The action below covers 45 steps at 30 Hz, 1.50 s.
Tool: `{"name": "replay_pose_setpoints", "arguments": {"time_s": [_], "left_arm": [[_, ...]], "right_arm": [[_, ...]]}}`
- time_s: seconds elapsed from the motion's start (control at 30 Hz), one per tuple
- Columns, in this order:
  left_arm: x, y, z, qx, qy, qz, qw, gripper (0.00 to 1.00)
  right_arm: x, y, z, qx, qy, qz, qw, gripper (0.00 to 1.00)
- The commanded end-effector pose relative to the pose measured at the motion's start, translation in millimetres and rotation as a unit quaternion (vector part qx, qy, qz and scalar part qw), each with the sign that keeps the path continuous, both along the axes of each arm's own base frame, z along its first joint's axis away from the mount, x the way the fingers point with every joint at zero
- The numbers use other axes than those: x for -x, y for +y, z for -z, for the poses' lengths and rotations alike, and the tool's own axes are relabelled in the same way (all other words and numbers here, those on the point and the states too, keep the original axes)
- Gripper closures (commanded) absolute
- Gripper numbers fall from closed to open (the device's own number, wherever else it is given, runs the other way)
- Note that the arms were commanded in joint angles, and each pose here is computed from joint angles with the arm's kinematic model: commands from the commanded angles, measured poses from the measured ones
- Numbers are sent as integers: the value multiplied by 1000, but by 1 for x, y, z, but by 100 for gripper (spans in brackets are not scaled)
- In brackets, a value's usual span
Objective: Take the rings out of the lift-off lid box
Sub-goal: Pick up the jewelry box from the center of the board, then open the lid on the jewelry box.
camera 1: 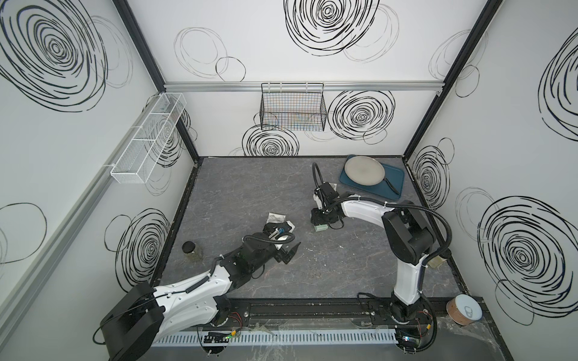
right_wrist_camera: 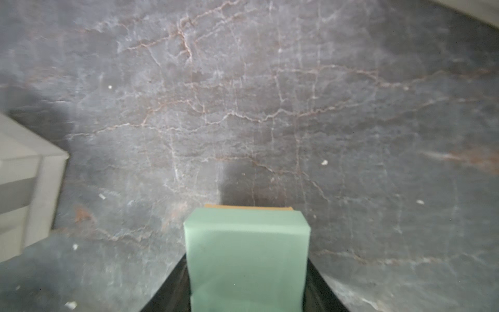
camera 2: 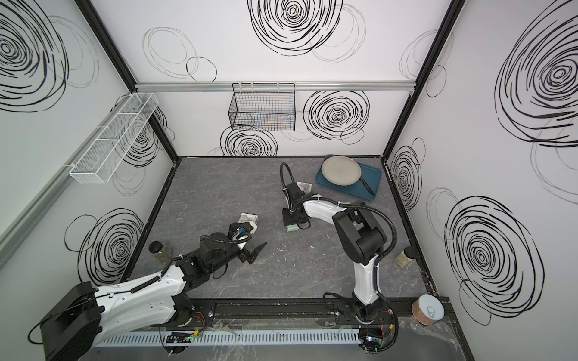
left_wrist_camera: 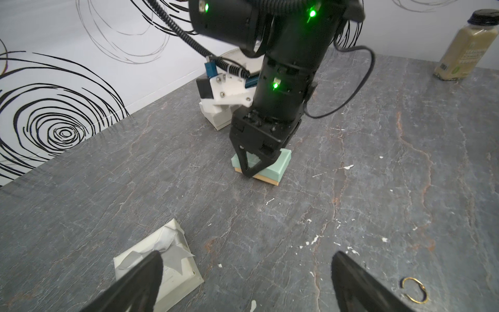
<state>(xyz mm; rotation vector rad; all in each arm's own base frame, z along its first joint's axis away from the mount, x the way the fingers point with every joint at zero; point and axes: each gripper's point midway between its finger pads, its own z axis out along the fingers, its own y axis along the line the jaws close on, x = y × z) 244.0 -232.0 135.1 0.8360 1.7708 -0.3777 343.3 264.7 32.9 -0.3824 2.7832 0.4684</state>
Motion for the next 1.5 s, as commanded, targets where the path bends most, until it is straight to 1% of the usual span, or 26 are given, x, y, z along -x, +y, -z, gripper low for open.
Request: {"name": "replay_pose_setpoints", "arguments": {"time_s": [0.0,0.07,0.17,0.33,0.43,0.57,0.8,0.9,1.17,1.47], "left_arm": [[-8,-14,-23,18,-36,19,999,0],[-9,-21,-28,28,-47,34,998,0],[-7,-31,-27,34,-53,63,996,0],[-7,-50,-23,37,-58,105,992,0],[-10,-59,-24,43,-69,117,990,0],[-14,-66,-28,54,-82,125,987,0],[-19,-76,-25,60,-79,136,986,0],[-21,-77,-22,72,-72,132,986,0],[-25,-78,-22,103,-60,135,984,3],[-28,-80,-15,99,-57,134,984,7]], "right_arm": [[6,16,-35,-130,11,-29,991,49],[16,17,-49,-196,30,-43,979,49],[26,16,-66,-262,44,-61,962,49],[44,17,-85,-340,63,-90,934,49],[54,18,-92,-371,74,-105,920,49],[65,18,-97,-392,85,-118,908,49],[70,19,-102,-410,90,-127,899,49],[72,20,-105,-414,90,-132,896,49],[77,22,-108,-418,90,-141,893,49],[82,28,-109,-418,92,-152,891,48]]}}
